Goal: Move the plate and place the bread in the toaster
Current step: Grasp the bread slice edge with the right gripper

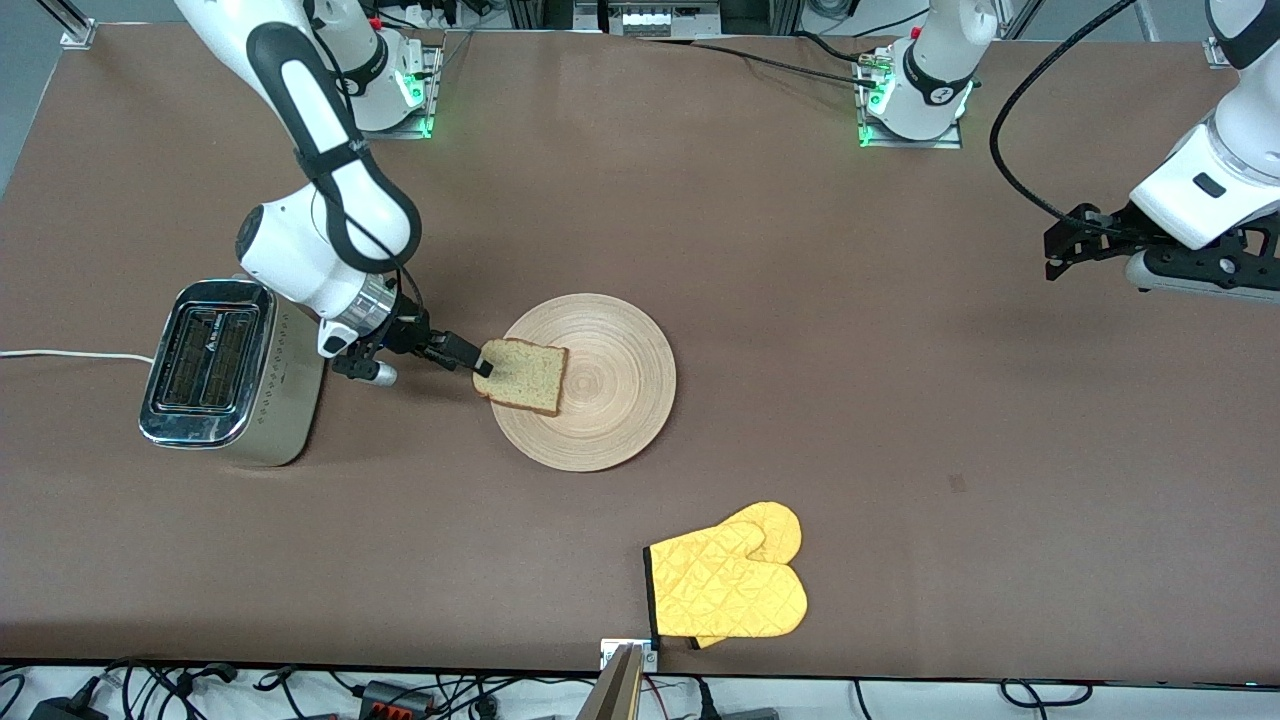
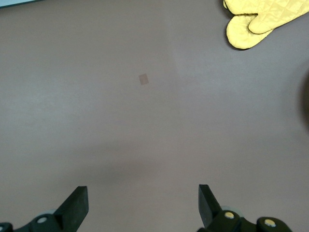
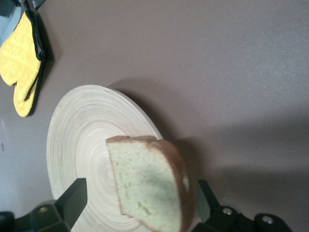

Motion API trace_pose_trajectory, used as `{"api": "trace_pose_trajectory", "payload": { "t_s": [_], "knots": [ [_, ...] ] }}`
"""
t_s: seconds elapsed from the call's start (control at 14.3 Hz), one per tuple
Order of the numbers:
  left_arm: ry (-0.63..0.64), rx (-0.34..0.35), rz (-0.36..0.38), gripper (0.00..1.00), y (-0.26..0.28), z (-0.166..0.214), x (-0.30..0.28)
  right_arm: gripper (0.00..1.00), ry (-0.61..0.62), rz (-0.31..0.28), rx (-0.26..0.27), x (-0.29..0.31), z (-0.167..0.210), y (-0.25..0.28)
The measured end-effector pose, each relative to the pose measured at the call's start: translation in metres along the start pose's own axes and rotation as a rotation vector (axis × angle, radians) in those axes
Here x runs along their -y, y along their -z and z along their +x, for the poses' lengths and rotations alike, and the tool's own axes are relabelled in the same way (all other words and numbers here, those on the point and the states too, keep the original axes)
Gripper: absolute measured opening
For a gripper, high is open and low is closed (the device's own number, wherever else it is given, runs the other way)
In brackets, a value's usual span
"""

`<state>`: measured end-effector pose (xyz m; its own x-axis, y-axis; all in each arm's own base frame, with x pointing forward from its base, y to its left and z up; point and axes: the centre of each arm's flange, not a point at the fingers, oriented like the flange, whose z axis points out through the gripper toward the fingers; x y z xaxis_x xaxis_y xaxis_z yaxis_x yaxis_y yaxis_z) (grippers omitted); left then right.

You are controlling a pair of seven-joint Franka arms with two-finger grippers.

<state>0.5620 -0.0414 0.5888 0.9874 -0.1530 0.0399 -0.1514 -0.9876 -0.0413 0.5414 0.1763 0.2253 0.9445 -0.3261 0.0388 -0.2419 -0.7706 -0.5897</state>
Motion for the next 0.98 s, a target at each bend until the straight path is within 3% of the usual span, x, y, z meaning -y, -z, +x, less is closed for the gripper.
{"api": "trace_pose_trajectory", "payload": {
  "t_s": [0.56,0.7,0.77,0.84,0.98],
  "knots": [
    [-0.001,0.003,0.000,1.00,-0.001,0.001,0.000,1.00,0.103,-0.036,-0.032,-0.008,-0.011,-0.019],
    [-0.002,0.003,0.000,1.00,-0.001,0.001,0.000,0.94,0.110,-0.039,-0.030,-0.008,-0.012,-0.021],
    [-0.002,0.003,0.000,1.00,-0.001,0.001,0.000,0.86,0.116,-0.040,-0.028,-0.009,-0.012,-0.021],
    [-0.002,0.004,0.000,1.00,-0.001,0.001,0.000,0.86,0.125,-0.041,-0.027,-0.010,-0.013,-0.022],
    [-0.002,0.004,0.000,1.00,-0.001,0.001,0.000,0.73,0.141,-0.042,-0.026,-0.010,-0.013,-0.023]
  ]
}}
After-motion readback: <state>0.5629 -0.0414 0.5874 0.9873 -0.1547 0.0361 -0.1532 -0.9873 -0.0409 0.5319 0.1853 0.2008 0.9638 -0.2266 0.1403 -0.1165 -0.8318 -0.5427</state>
